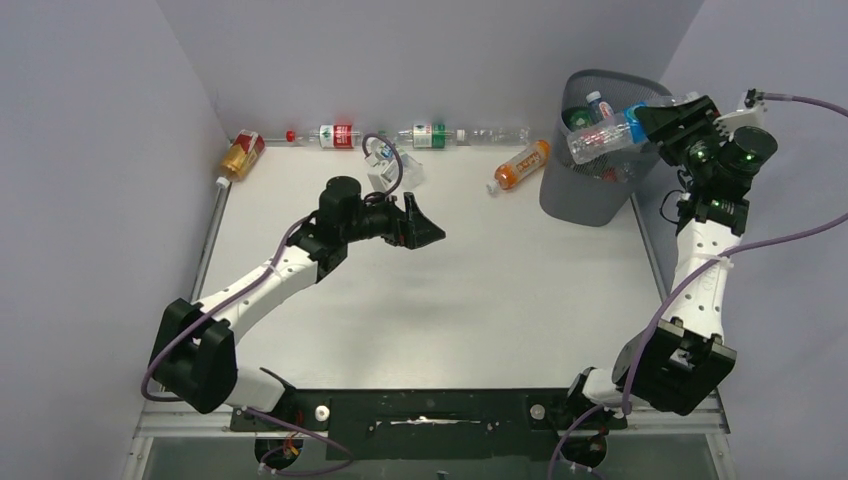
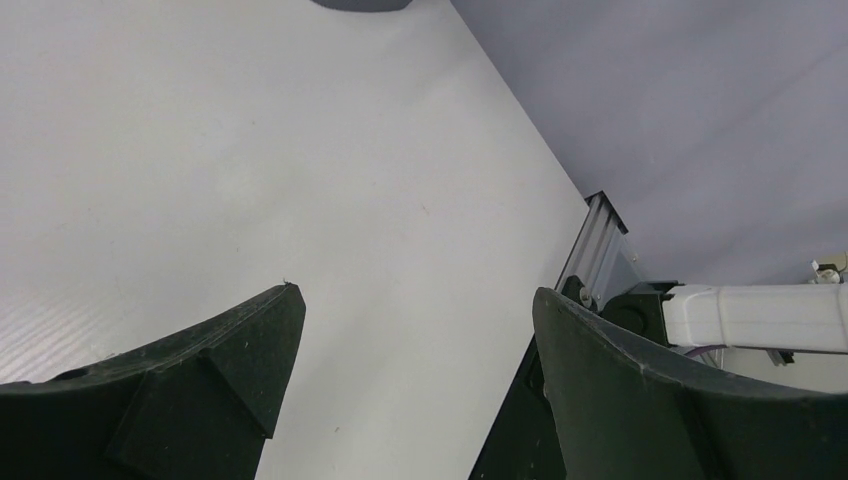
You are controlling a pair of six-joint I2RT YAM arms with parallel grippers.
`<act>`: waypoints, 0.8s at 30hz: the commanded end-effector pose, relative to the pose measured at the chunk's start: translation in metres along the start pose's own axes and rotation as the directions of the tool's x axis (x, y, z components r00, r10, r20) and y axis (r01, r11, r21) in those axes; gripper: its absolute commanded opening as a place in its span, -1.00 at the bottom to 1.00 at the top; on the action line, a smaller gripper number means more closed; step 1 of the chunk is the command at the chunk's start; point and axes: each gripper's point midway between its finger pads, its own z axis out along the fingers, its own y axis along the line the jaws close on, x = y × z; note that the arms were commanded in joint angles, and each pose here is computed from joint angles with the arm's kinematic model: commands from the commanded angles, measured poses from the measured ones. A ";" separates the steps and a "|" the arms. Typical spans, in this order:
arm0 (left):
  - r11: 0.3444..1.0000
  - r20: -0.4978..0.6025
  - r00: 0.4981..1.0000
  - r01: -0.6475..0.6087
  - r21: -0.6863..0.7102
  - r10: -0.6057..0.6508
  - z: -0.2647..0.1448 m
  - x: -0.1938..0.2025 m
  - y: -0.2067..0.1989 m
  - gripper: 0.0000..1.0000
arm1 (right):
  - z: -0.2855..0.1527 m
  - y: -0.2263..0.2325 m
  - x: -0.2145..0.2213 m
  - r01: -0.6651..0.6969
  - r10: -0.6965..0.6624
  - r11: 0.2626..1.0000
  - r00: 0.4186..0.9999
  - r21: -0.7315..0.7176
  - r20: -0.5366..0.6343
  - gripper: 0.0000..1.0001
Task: Put the plastic bottles in the bin
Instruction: Place the plastic bottle in the trash bin.
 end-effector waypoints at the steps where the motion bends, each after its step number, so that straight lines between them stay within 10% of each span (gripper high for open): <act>1: 0.999 0.009 1.000 -0.023 0.036 0.023 0.002 -0.003 -0.005 0.71 | 0.010 0.013 -0.056 0.045 -0.035 0.997 0.987 -0.060 0.157 0.16; 16: 0.998 -0.012 1.000 -0.002 0.069 0.003 0.011 0.007 0.002 0.71 | 0.082 -0.031 -0.099 0.089 -0.081 0.996 0.971 -0.024 0.225 0.36; 24: 0.998 -0.019 1.000 0.009 0.064 -0.007 0.016 0.011 0.009 0.71 | 0.117 -0.037 -0.084 0.102 -0.101 0.995 0.992 -0.007 0.082 0.94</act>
